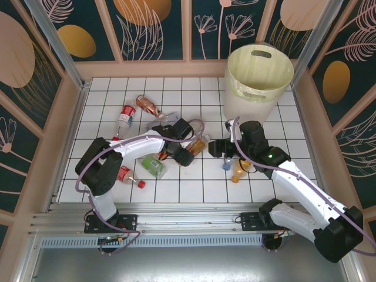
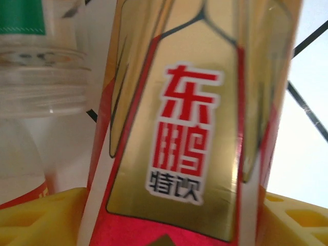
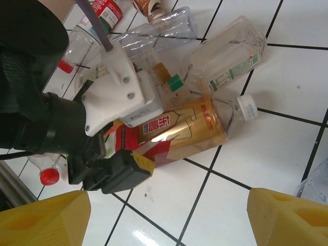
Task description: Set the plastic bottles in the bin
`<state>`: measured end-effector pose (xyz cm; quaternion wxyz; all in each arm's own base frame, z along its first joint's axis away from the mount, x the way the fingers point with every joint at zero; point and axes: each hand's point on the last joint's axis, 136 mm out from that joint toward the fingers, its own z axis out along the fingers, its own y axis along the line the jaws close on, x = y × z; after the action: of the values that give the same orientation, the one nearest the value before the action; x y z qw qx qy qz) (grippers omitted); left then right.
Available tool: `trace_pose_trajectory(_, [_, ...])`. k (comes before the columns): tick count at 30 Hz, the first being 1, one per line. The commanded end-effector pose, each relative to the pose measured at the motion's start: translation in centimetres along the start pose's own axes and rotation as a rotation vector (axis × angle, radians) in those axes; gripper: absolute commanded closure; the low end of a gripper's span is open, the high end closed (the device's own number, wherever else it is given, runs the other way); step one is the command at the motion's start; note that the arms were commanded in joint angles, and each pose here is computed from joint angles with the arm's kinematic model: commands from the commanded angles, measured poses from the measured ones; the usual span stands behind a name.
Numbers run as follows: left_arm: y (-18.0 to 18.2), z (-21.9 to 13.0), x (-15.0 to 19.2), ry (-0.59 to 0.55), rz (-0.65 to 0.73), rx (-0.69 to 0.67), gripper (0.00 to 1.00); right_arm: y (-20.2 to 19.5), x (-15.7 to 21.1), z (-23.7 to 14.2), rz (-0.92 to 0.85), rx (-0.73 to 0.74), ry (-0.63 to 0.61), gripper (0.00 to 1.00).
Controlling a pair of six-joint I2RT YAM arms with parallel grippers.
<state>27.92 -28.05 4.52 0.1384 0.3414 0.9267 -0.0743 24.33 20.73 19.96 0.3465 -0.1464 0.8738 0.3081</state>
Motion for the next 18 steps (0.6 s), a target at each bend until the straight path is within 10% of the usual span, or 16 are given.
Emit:
trace_pose_trajectory(1, [0.3, 0.4, 0.4, 0.036, -0.012, -0.036, 0.22, 0.0, 0.1, -0.4, 0.018, -0.009, -0.009, 0.19])
trace_pose_trajectory(18, [-3.7, -3.0, -3.8, -0.205, -0.106, 0.205, 0.40, -2.8, -2.3, -2.0, 0.346, 0.054, -0.201, 0.20])
